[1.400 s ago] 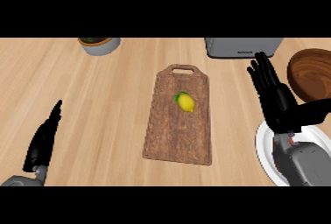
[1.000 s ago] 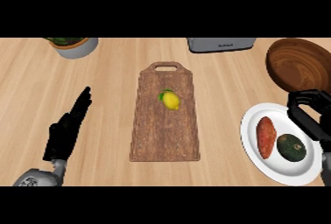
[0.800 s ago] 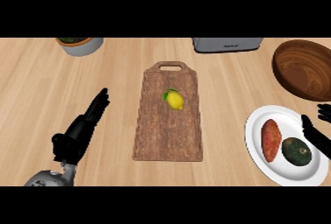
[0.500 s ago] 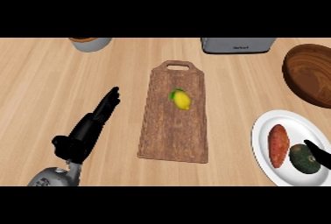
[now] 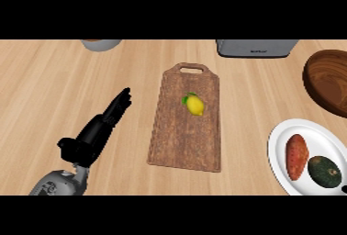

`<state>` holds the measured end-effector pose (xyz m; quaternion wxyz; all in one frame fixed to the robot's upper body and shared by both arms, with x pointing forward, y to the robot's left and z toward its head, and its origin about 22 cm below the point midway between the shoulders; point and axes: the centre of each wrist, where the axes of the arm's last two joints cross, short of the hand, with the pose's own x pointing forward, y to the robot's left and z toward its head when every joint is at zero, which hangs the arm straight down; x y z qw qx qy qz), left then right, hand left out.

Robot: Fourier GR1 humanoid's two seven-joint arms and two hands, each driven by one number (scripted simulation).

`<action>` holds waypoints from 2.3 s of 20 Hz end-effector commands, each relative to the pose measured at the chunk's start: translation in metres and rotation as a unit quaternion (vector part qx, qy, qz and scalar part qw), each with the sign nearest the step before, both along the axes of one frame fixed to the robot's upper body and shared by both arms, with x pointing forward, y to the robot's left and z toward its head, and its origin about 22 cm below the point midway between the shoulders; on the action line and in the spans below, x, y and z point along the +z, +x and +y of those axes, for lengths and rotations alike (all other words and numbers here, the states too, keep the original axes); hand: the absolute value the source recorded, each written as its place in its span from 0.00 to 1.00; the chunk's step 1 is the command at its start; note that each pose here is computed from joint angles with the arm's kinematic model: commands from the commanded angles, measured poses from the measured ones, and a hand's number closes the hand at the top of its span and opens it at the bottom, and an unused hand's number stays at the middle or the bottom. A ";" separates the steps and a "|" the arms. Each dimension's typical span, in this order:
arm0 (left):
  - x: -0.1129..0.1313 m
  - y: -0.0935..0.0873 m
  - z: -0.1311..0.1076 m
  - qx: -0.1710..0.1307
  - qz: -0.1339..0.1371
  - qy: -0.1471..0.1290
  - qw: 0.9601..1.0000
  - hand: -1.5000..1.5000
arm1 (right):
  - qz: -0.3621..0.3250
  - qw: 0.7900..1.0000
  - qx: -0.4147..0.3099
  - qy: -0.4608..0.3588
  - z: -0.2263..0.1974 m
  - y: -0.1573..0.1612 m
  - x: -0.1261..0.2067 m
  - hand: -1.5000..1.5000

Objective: Pick the squash from the plate and place it in the bowl

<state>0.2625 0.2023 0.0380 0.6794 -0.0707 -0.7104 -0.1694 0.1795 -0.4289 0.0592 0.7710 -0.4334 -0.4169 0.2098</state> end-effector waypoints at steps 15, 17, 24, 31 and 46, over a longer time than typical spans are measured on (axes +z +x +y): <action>-0.007 -0.003 0.014 0.000 0.012 0.003 1.000 0.50 | 0.258 0.964 0.011 0.066 0.060 0.050 0.066 0.00; -0.001 0.009 0.001 0.003 0.007 -0.007 1.000 0.50 | 0.256 0.965 0.009 0.051 0.080 0.047 0.061 0.00; -0.005 0.006 -0.004 -0.010 0.005 -0.008 1.000 0.50 | 0.223 0.975 0.015 0.017 0.083 0.046 0.040 0.00; -0.006 -0.009 -0.003 -0.006 0.011 -0.011 1.000 0.50 | 0.194 0.981 0.001 -0.023 0.089 0.041 0.033 0.00; -0.006 0.000 0.004 0.002 0.002 0.001 1.000 0.50 | 0.236 0.971 -0.033 -0.036 0.068 0.030 -0.007 0.00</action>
